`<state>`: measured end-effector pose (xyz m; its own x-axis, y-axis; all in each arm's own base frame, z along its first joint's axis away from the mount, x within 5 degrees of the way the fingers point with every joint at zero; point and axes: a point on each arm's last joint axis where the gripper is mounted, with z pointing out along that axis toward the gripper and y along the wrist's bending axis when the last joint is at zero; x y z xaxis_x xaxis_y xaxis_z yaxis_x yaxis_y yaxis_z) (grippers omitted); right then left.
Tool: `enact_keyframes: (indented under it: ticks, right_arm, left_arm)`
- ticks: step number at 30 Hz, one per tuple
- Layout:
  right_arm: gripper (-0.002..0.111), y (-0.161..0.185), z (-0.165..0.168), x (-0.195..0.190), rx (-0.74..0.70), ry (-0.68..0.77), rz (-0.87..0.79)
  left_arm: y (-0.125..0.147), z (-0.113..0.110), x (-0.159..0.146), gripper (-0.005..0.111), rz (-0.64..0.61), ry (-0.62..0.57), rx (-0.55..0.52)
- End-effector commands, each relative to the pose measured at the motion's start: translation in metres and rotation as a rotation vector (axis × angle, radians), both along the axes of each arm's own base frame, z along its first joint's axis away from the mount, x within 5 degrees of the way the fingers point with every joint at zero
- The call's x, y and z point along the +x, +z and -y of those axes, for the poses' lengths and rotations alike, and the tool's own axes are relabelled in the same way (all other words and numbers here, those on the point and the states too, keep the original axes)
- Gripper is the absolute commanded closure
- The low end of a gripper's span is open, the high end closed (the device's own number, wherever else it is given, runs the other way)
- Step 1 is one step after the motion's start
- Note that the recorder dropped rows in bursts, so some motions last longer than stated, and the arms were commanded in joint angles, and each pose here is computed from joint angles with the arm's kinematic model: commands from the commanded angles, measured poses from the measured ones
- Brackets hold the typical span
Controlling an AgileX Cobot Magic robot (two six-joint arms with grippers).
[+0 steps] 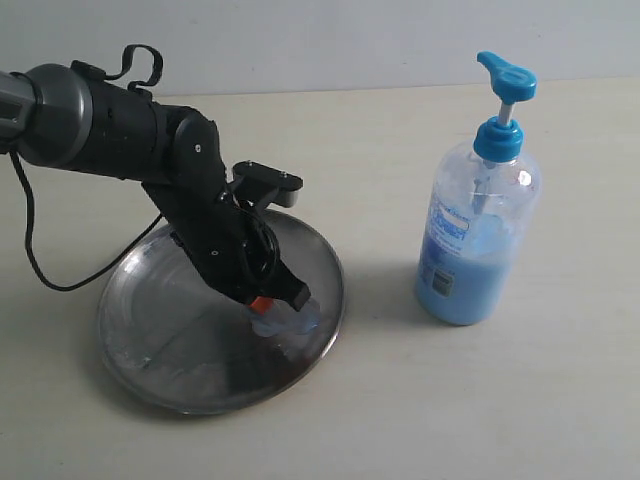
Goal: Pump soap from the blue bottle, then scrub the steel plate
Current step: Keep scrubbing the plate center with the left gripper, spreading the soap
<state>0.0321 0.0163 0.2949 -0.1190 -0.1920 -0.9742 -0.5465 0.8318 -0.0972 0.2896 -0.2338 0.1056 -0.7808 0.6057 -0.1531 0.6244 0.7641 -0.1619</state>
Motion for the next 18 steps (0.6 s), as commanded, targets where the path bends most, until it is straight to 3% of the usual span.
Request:
enact_keyframes:
  ticks: [1, 7, 12, 18]
  right_arm:
    - [0.108, -0.001, 0.0, 0.0, 0.002, -0.001, 0.009]
    - [0.108, -0.001, 0.0, 0.0, 0.002, -0.001, 0.009]
    - [0.108, -0.001, 0.0, 0.0, 0.002, -0.001, 0.009]
    - [0.108, -0.001, 0.0, 0.0, 0.003, -0.001, 0.011]
  left_arm:
    - [-0.017, -0.008, -0.013, 0.107, -0.12, -0.034, 0.09]
    - [-0.016, -0.005, -0.017, 0.107, -0.158, -0.053, 0.051]
    - [-0.012, 0.006, -0.02, 0.107, -0.195, -0.052, -0.079]
    - [-0.01, 0.015, -0.015, 0.107, -0.157, 0.012, -0.179]
